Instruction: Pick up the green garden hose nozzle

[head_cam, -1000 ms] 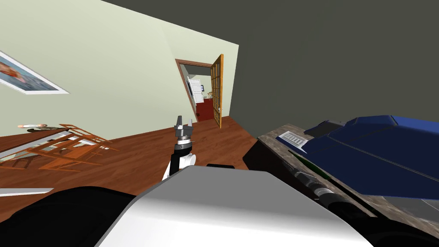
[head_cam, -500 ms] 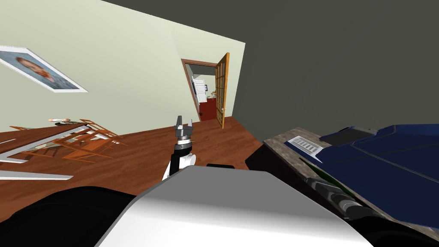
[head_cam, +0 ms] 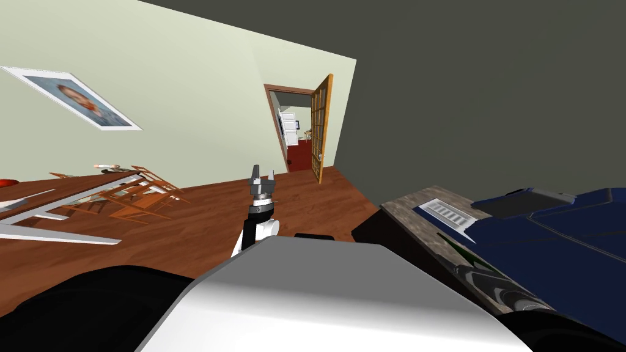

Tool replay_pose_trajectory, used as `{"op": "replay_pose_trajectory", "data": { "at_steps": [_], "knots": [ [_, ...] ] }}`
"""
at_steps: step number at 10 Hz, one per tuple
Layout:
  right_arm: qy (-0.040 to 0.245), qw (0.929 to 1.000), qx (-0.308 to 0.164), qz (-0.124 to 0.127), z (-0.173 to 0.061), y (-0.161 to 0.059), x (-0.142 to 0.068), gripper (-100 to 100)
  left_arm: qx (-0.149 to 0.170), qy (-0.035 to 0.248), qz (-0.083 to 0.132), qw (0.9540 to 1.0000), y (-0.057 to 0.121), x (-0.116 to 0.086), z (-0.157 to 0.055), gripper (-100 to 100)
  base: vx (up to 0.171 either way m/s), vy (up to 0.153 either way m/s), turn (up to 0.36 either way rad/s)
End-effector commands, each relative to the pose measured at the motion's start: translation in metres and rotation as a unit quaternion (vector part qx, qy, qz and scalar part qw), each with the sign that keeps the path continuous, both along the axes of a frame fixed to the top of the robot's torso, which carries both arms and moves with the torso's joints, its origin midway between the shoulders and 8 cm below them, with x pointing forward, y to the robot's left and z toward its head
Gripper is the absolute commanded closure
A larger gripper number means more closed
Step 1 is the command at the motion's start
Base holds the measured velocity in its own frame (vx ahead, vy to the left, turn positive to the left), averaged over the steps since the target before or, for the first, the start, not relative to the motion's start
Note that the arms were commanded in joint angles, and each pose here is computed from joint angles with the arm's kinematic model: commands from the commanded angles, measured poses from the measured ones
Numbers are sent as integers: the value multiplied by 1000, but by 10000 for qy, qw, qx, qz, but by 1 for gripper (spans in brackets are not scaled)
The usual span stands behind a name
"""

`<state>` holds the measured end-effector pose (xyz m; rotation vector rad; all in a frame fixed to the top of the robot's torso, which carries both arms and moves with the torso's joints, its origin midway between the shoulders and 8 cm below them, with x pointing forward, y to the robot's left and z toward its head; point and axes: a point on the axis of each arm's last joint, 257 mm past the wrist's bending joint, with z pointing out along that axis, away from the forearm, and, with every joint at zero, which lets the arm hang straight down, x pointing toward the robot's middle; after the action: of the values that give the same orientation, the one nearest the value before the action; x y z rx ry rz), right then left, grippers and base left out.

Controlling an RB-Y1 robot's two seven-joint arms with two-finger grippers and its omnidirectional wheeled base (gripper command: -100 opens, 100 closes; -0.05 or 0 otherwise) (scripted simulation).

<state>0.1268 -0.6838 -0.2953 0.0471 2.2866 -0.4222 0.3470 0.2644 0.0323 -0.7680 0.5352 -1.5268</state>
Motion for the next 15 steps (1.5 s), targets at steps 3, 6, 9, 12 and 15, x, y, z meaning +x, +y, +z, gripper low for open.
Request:
{"op": "replay_pose_trajectory", "data": {
  "at_steps": [3,6,9,12,15],
  "knots": [
    [665,9962,-551,93,0,-33,-36,-100,0,0,0,10000,0,0,0,0,22,-11,87],
    [1225,9876,-962,205,3,-58,-64,-100,0,0,0,10000,0,0,0,0,12,-18,64],
    [1733,9759,-1285,321,7,-79,-89,-100,0,0,0,10000,0,0,0,0,8,-36,68],
    [2185,9630,-1518,440,9,-94,-113,-100,0,0,0,10000,0,0,0,0,0,-30,57],
    [2573,9503,-1664,557,9,-104,-134,-100,0,0,0,10000,0,0,0,0,-4,-49,52]
  ]
}}
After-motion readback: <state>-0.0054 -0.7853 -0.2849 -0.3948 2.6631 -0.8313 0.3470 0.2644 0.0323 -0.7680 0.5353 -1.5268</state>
